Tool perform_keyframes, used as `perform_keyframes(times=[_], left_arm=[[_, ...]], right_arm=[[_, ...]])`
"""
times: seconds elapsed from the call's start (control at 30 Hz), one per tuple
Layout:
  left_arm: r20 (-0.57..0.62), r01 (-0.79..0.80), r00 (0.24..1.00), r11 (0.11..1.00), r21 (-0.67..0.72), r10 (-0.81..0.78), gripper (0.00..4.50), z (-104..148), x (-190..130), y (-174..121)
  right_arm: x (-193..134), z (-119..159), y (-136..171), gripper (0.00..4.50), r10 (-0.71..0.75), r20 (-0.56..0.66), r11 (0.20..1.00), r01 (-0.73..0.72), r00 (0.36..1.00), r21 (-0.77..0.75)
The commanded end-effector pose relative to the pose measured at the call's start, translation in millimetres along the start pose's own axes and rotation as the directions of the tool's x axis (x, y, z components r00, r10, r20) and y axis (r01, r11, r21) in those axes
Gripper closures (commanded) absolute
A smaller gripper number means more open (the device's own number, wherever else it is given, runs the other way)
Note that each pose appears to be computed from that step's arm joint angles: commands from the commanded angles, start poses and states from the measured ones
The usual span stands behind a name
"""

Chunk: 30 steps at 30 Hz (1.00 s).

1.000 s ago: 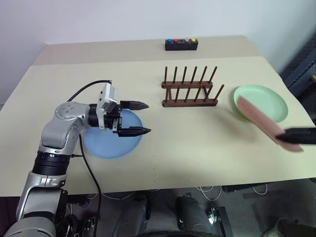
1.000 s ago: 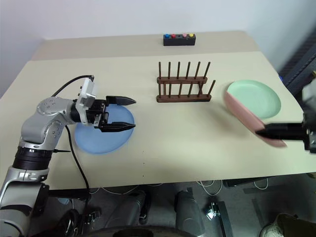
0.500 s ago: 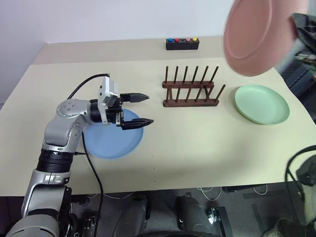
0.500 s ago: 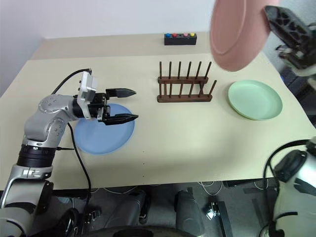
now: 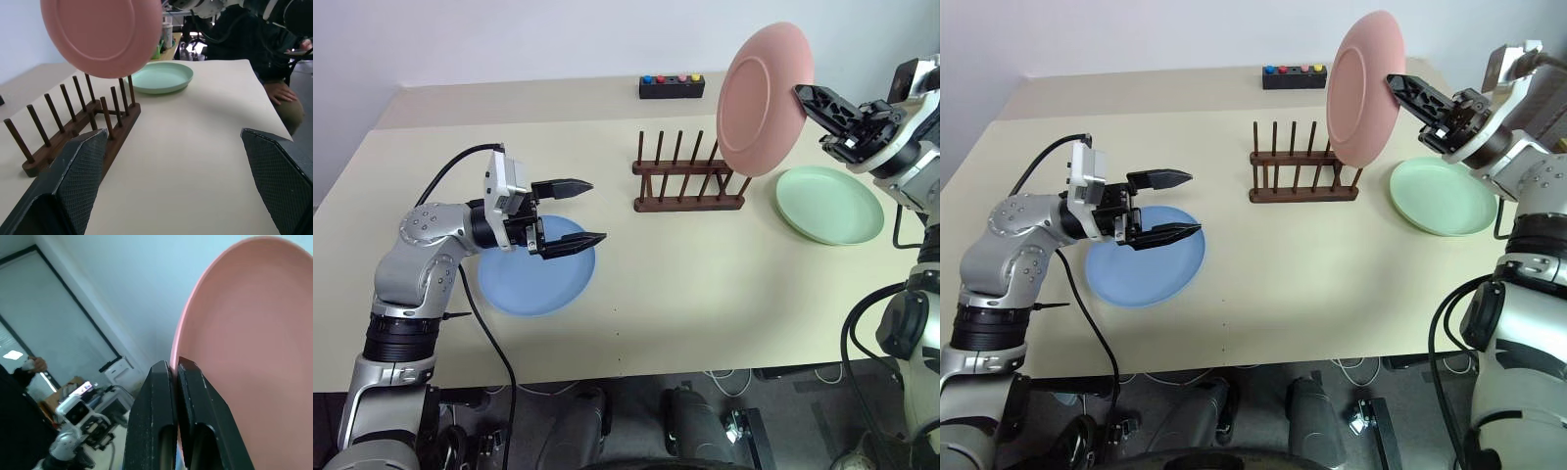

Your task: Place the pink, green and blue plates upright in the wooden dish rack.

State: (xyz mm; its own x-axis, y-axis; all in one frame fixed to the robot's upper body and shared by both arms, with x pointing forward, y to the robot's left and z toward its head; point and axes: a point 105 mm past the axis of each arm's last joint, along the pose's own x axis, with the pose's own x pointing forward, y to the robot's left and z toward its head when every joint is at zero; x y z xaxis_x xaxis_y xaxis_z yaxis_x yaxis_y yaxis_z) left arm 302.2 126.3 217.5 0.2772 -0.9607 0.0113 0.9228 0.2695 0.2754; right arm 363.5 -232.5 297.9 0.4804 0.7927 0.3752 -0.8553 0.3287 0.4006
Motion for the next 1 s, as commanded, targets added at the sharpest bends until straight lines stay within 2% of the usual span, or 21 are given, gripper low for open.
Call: perform_keyframes(times=[0.03,0.27,0.5,0.77,0.87,1.0], left_arm=[[0.018,-0.011,1.000,0.999,0.038,0.011,0.00,11.4,-3.5,-0.5],[0.013,-0.013,1.000,0.999,0.033,0.013,0.00,10.6,-3.5,0.1],[0.005,-0.009,1.000,0.999,0.035,0.009,0.00,8.8,-1.5,0.2],[-0.006,-0.015,1.000,0.999,0.038,0.015,0.00,7.8,-3.1,1.0],[-0.010,-0.014,1.000,0.999,0.037,0.014,0.00,7.0,-2.5,0.3],[-0.009,-0.013,1.000,0.999,0.029,0.014,0.00,6.6,-1.6,-0.6]], right_arm=[[-0.3,13.3,-0.3,4.42,0.001,0.030,0.998,0.001,1.000,-0.059],[0.4,25.9,-7.1,4.42,-0.031,0.089,0.998,0.036,0.996,-0.058],[-5.8,0.2,-32.8,4.42,-0.128,0.048,0.991,0.130,0.991,-0.030],[-4.6,-15.8,-47.2,4.42,-0.183,0.022,0.983,0.183,0.983,-0.013],[-3.6,-28.1,-54.4,3.53,-0.210,-0.012,0.977,0.210,0.978,-0.027],[-3.7,-24.5,-58.3,1.58,-0.245,0.001,0.967,0.245,0.969,-0.064]])
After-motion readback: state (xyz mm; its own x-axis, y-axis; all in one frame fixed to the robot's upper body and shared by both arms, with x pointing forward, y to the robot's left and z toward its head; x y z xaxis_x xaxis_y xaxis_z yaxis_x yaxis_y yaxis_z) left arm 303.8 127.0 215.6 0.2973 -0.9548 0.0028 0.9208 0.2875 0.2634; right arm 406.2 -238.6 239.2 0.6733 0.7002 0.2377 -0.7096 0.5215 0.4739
